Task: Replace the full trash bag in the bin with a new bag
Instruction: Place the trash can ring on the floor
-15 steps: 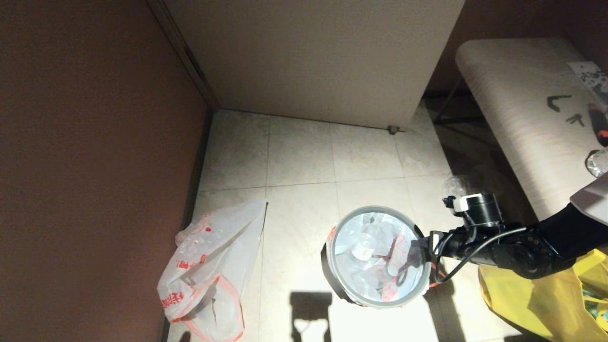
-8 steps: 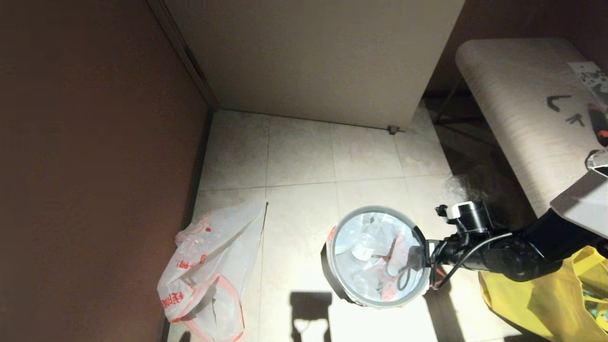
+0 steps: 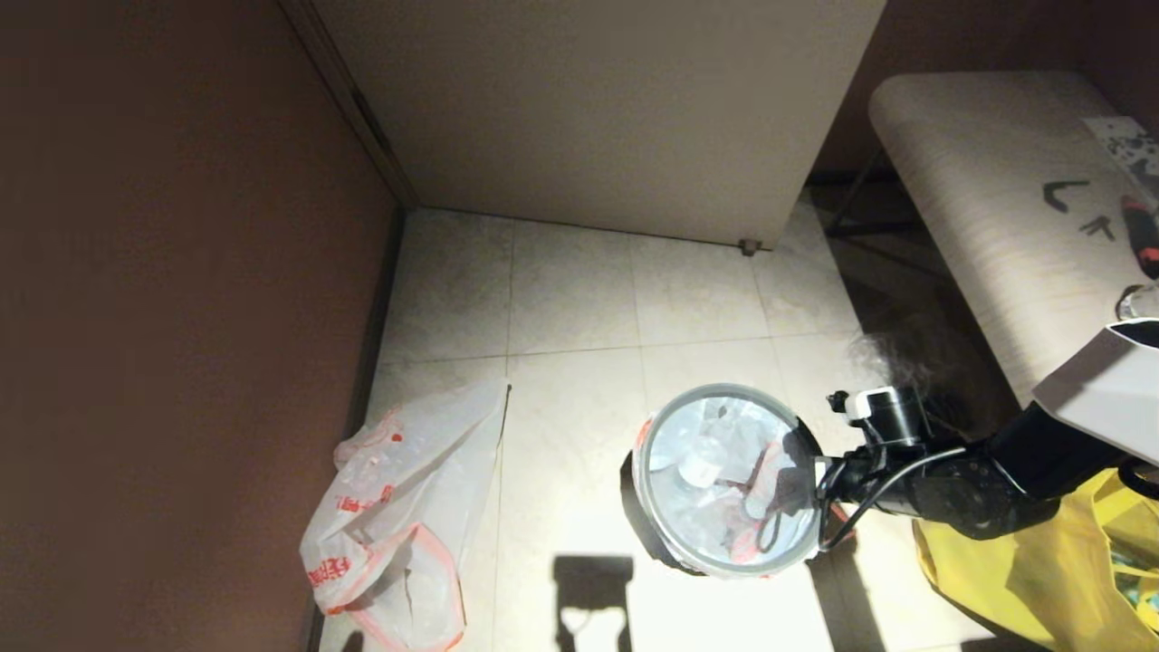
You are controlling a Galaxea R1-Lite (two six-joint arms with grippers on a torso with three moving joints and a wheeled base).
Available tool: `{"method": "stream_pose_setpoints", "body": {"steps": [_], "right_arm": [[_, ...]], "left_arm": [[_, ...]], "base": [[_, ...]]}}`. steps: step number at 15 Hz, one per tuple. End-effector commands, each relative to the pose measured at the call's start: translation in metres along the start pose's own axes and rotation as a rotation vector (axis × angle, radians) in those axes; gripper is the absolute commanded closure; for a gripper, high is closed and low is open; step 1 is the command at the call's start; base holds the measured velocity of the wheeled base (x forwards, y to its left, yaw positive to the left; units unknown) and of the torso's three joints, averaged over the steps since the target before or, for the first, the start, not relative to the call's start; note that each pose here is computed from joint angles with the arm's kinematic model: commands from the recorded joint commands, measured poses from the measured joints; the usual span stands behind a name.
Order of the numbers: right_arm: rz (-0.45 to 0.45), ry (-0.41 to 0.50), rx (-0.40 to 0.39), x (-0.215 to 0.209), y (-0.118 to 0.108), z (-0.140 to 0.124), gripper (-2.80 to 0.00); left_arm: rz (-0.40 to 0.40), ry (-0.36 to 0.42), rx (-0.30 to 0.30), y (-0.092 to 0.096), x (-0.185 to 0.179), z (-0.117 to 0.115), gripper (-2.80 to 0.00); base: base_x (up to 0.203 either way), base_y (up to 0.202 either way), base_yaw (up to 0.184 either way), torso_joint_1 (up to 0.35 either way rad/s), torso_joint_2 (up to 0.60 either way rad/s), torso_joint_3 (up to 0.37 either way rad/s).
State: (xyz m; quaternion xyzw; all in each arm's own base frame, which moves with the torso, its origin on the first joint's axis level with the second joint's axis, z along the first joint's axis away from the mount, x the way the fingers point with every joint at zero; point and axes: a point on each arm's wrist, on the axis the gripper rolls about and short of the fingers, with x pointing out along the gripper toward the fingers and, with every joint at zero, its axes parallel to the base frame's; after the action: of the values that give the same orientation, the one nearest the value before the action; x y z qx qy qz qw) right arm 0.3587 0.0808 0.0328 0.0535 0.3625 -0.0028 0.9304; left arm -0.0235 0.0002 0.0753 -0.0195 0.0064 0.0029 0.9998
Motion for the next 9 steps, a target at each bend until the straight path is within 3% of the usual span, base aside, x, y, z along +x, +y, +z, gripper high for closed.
{"method": "stream_pose_setpoints", "body": {"steps": [1, 9], "right_arm": [[0.003, -0.016, 0.0, -0.007, 0.001, 0.003, 0.0], [0.021, 0.012, -0.06, -0.021, 0.021, -0.013, 0.0]], "left_arm": [[0.001, 0.001, -0.001, 0.0, 0.0, 0.0, 0.0], [0.001, 0.001, -0.001, 0.0, 0.0, 0.0, 0.0]], "base": [[0.0, 0.0, 0.0, 0.0, 0.0, 0.0], [0.0, 0.0, 0.0, 0.0, 0.0, 0.0]]}}
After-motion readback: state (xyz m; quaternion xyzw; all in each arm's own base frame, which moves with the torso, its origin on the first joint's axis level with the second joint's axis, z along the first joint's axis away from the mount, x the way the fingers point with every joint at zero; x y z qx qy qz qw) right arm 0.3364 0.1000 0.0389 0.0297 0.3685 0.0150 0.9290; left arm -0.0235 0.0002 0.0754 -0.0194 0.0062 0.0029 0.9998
